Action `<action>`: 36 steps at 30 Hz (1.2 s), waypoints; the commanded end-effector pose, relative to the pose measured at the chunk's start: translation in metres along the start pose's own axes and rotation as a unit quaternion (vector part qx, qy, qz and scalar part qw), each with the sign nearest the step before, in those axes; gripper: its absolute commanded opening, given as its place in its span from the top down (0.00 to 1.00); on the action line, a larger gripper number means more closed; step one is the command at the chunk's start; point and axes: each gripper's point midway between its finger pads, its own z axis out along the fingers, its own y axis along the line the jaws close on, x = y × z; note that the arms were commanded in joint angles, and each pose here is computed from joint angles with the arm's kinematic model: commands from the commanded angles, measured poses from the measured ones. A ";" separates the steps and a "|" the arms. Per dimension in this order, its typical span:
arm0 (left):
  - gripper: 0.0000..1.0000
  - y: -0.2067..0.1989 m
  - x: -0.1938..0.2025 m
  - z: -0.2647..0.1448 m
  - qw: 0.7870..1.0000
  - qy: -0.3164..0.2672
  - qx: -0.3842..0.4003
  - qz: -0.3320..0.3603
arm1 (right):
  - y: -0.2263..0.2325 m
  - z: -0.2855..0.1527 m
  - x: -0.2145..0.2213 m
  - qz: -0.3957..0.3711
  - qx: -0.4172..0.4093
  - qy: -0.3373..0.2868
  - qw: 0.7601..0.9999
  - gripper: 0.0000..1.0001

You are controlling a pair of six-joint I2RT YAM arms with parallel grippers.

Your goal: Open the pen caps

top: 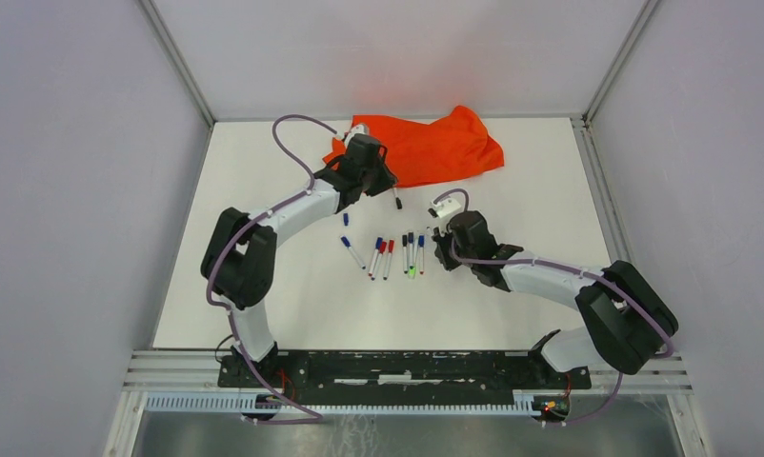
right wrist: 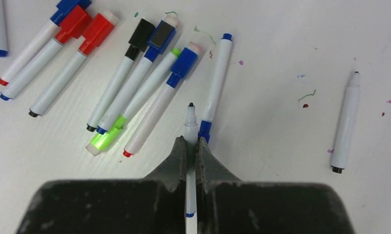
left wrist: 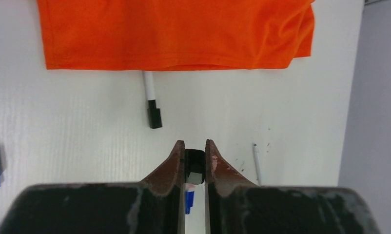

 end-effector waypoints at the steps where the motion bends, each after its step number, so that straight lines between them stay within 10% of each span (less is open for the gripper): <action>1: 0.98 0.014 -0.006 -0.007 0.997 -0.011 -0.050 0.060 | -0.013 -0.007 -0.008 -0.012 0.038 -0.009 0.999 1.00; 36: 0.77 0.141 0.038 0.013 0.956 0.072 -0.251 0.133 | -0.099 0.019 -0.010 -0.020 0.152 0.025 0.988 1.00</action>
